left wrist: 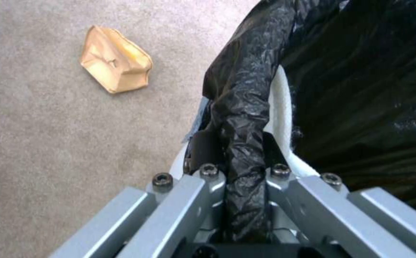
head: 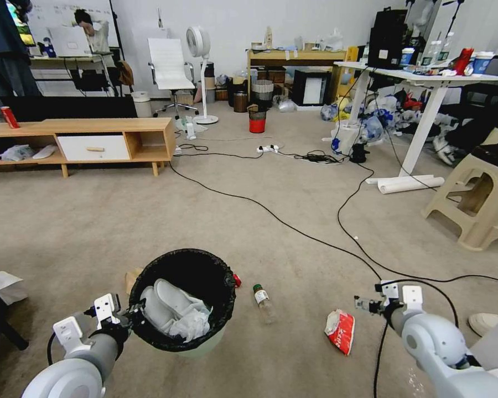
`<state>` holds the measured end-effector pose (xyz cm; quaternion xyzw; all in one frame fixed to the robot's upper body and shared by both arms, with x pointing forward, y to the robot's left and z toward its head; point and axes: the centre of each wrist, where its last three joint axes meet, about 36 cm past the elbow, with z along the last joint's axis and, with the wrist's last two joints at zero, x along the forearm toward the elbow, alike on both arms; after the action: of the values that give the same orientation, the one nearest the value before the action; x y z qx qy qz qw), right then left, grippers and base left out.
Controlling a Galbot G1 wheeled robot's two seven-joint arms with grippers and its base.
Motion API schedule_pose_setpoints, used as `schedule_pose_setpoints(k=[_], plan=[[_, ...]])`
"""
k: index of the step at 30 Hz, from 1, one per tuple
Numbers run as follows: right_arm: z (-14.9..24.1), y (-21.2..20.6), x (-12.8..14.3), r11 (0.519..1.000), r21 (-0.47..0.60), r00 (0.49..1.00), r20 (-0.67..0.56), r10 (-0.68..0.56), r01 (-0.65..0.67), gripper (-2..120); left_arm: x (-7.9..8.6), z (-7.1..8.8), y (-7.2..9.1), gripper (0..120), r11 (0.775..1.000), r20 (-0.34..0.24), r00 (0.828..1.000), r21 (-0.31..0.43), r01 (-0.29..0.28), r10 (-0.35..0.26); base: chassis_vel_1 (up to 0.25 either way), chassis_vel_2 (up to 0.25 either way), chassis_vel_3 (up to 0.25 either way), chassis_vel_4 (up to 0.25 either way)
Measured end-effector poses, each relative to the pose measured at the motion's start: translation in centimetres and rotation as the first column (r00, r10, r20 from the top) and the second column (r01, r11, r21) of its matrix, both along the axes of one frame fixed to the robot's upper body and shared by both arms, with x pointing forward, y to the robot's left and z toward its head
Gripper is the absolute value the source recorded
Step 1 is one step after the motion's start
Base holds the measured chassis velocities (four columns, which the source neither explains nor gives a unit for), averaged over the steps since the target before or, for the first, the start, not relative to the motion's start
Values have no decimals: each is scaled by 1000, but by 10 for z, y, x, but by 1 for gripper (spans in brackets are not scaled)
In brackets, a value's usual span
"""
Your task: Pick up the trash bin and place the garbage on the floor into it.
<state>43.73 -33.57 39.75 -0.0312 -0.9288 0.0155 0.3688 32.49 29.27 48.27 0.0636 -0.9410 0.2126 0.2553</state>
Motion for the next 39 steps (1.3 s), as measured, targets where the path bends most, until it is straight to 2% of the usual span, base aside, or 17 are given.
schedule_pose_setpoints(k=[5,19,39], plan=[[-24,9,10,1000,28,999,-43,11,-10,100,0,0,-1,3,1000,-1,1000,0,2,-2,0,0,0,0],[-81,30,40,990,140,999,-54,-9,16,100,-1,0,-1,3,1000,-1,1000,1,3,-3,0,0,0,0],[-125,23,54,987,146,997,-55,-55,62,100,-2,-3,0,3,1000,-7,1000,2,-3,3,0,0,0,0]])
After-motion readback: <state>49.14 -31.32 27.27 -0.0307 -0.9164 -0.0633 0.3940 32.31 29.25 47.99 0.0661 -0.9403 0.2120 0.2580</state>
